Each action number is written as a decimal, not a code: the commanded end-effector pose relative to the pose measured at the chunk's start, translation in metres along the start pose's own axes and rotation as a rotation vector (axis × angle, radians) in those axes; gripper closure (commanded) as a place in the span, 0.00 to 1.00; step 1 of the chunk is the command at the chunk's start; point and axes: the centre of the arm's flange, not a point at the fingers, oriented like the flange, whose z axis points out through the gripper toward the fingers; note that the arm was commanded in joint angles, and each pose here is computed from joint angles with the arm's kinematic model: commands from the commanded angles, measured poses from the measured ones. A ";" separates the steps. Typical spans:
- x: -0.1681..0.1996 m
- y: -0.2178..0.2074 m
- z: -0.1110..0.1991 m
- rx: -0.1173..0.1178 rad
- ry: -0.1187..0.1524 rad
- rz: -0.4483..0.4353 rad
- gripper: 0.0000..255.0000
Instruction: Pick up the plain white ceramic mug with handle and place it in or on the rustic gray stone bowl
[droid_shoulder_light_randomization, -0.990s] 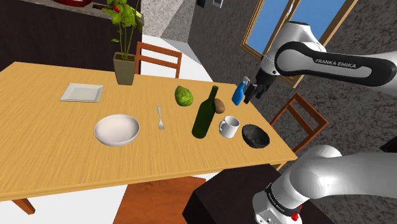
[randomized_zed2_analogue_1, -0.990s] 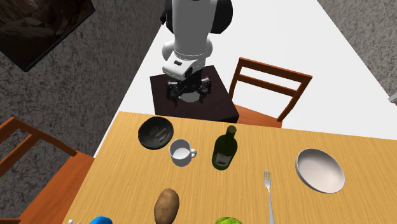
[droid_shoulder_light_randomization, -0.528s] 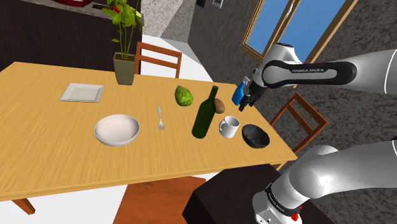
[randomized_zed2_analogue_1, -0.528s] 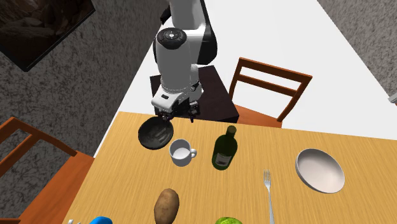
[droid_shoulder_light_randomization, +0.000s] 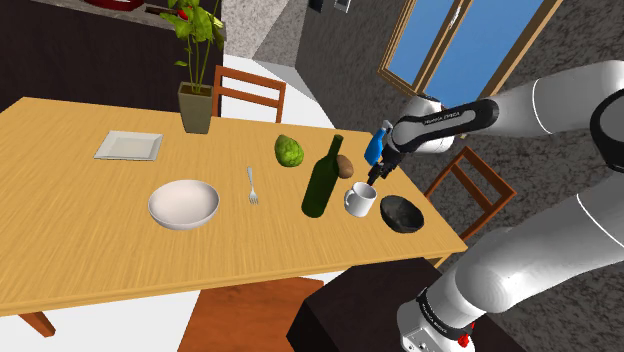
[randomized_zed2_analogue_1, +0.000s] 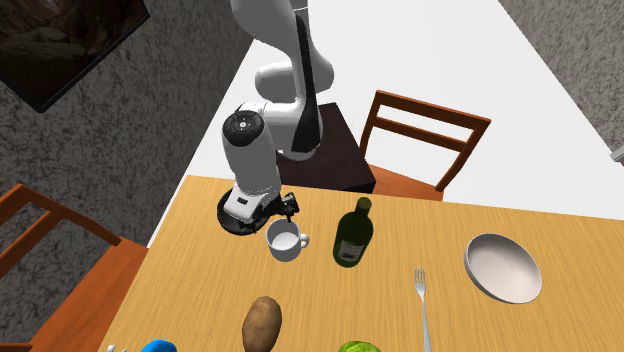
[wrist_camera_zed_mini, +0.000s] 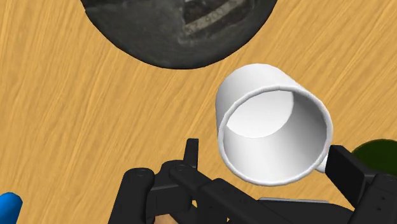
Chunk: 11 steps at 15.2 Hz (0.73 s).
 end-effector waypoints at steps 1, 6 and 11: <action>0.004 0.014 0.021 0.010 0.000 -0.011 0.00; 0.010 0.026 0.056 0.023 -0.001 -0.020 0.00; 0.010 0.026 0.086 0.023 -0.001 -0.020 0.00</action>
